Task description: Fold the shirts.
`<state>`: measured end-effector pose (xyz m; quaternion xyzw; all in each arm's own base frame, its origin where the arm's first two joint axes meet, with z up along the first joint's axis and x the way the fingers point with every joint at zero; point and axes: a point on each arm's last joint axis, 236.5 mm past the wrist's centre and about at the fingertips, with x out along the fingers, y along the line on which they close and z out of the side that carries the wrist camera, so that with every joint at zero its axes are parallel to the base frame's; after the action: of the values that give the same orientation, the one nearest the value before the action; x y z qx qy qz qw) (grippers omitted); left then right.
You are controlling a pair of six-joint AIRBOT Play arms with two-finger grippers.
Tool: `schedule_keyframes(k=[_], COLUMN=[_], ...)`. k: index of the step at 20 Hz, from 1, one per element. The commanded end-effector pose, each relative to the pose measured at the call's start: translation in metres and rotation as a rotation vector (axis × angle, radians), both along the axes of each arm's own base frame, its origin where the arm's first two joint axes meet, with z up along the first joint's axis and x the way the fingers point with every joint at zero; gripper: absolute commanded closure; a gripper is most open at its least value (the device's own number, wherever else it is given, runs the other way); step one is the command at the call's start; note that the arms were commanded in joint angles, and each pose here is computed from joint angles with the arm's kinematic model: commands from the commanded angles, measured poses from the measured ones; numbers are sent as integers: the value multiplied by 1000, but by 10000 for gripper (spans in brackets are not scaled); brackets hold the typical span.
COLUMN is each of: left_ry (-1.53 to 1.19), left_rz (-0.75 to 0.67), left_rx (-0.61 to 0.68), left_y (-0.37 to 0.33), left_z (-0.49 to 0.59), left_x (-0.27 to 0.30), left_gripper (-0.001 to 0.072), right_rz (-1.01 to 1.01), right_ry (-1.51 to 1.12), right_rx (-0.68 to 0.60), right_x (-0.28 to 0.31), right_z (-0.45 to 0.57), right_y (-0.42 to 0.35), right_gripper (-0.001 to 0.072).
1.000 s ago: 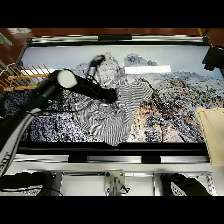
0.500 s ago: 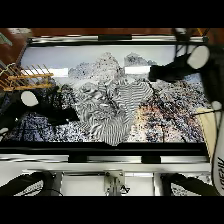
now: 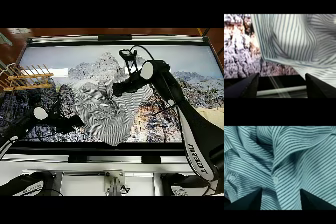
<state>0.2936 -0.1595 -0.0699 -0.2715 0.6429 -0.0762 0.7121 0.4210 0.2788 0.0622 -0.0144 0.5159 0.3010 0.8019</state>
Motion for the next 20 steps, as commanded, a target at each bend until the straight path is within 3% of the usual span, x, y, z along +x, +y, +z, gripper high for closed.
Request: schedule_keyframes(k=[1,2,3,7,8,13,19,20], left_ry=[-84,-93,-86,-74,-77,-107,-229,-247], left_rz=[82,87,84,74,74,49,11,10], left_rx=[4,5,7,11,11,14,7,2], left_y=[7,7,6,5,5,5,4,4], left_z=[-5,-5,-7,-12,-11,-5,28,36], left_x=[28,30,29,27,27,29,37,37], left_gripper=[34,42,115,575,637,645,645,646], right_rz=[61,86,114,192,200,271,191,143], right_ry=[56,64,71,98,99,95,-1,-28], right_rx=[76,83,76,41,24,-27,-26,-21], right_x=[-13,-18,-24,-42,-43,-46,-13,-1], right_z=[-11,-14,-21,-55,-64,-92,-104,-104], right_y=[32,40,49,81,83,88,91,91], right_gripper=[125,125,125,125,125,125,127,176])
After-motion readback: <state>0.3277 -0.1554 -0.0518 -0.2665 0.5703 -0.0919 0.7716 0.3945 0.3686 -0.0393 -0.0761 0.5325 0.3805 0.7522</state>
